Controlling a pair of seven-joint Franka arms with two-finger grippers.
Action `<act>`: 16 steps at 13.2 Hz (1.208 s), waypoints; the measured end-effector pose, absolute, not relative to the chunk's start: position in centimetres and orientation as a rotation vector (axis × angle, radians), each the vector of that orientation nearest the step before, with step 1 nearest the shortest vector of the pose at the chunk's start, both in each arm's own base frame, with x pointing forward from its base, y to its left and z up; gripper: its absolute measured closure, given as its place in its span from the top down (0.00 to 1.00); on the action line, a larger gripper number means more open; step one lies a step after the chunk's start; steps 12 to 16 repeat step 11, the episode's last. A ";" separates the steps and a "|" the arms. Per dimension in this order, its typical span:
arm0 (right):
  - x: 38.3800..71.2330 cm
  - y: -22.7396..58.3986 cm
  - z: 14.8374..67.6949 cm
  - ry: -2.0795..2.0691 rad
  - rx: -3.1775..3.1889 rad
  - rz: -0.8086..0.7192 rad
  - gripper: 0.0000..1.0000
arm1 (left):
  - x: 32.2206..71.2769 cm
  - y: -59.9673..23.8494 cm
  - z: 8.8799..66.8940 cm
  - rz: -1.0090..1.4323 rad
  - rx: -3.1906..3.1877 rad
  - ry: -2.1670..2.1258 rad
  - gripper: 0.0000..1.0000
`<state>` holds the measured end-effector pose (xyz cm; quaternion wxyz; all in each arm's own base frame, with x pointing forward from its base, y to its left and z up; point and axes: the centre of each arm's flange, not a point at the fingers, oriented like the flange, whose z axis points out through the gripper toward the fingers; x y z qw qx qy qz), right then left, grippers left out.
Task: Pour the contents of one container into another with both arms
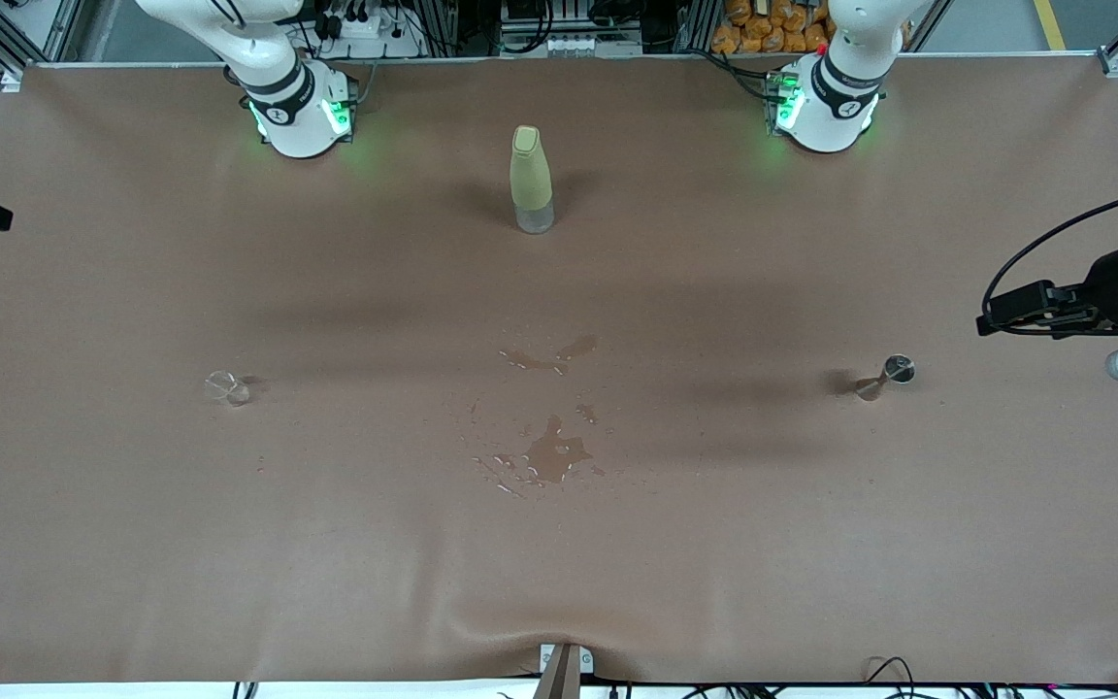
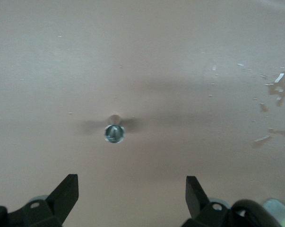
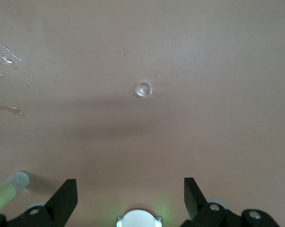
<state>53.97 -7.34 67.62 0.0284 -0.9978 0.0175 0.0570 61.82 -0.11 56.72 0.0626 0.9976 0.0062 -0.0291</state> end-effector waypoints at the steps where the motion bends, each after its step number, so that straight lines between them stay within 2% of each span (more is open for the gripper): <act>1: 53.9 -7.4 67.5 0.058 -3.084 0.185 1.00 | 61.8 -0.4 56.7 -0.091 3.025 0.045 1.00; 3: 54.0 -7.3 67.4 0.057 -3.088 0.186 1.00 | 61.9 -2.8 56.3 -0.108 3.043 0.095 1.00; 7: 55.6 -6.5 66.5 0.038 -3.102 0.071 1.00 | 62.3 -5.2 55.0 -0.132 3.093 0.141 1.00; 16: 55.9 -6.5 66.0 0.036 -3.103 0.062 1.00 | 62.0 -4.8 56.1 -0.101 3.095 0.182 1.00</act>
